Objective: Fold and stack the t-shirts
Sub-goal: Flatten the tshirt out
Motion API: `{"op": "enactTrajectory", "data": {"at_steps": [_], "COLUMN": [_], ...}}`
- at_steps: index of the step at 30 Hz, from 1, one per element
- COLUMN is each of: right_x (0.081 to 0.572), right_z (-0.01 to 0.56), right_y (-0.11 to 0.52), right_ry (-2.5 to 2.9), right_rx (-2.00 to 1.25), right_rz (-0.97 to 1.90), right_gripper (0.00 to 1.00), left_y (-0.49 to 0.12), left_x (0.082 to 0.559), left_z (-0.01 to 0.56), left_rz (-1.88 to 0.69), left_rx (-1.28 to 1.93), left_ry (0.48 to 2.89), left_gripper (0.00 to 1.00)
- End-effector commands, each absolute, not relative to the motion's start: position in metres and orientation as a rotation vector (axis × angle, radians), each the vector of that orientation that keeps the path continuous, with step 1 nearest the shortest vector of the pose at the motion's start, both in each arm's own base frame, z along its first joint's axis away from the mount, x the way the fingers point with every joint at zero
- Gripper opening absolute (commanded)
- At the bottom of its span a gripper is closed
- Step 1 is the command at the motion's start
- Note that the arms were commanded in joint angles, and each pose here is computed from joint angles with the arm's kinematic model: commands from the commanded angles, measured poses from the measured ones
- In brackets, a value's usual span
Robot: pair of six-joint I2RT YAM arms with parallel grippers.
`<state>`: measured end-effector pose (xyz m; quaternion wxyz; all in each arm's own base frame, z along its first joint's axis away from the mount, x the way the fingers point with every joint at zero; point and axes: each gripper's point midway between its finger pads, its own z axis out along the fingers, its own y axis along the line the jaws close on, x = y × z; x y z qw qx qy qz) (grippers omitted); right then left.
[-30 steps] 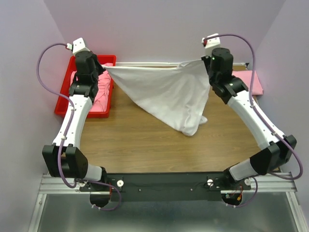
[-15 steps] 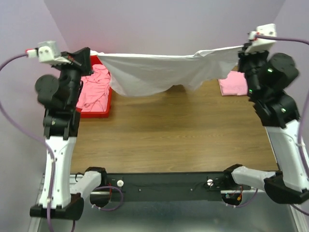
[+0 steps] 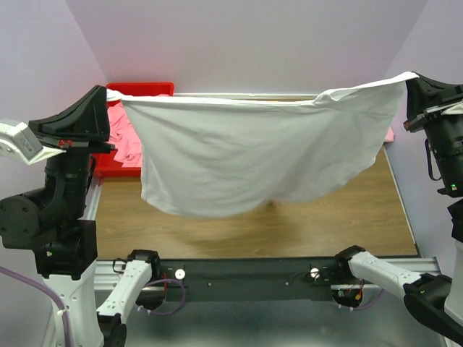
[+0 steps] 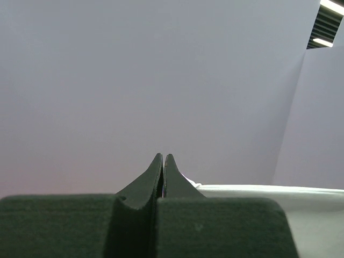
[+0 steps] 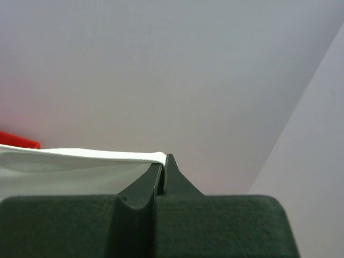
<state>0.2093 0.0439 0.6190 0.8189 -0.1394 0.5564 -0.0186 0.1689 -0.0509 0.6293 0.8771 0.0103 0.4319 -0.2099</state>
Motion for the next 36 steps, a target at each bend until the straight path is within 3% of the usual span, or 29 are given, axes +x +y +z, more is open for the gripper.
{"op": "enactTrajectory", "data": {"at_steps": [1,4,8,16,22,26,36], "right_x": [0.217,0.235,0.287,0.405,0.467,0.505,0.551], "right_z": [0.615,0.608,0.546,0.356,0.265,0.202,0.119], "right_y": [0.053,0.062,0.082,0.086,0.065,0.045,0.041], "right_ry": [1.214,1.249,1.426,1.801,1.968,2.074,2.180], "right_rx": [-0.363,-0.375,-0.418,-0.501,-0.464,-0.429,-0.464], "right_rz": [-0.043,-0.040,-0.065,-0.352,-0.313,-0.324,-0.360], "right_gripper": [0.01,0.01,0.01,0.01,0.01,0.01,0.01], "left_y": [-0.052,-0.055,-0.051,-0.051,-0.058,-0.068,-0.087], "left_x": [0.181,0.206,0.270,0.425,0.496,0.531,0.589], "left_z": [0.623,0.610,0.551,0.343,0.233,0.191,0.132], "left_rz": [-0.406,-0.413,-0.399,-0.348,-0.343,-0.381,-0.393], "left_rx": [0.042,0.035,-0.042,-0.176,-0.216,-0.225,-0.188], "left_ry": [0.967,1.030,1.197,1.675,1.914,1.985,2.061], "left_gripper": [0.00,0.00,0.00,0.00,0.00,0.00,0.00]}}
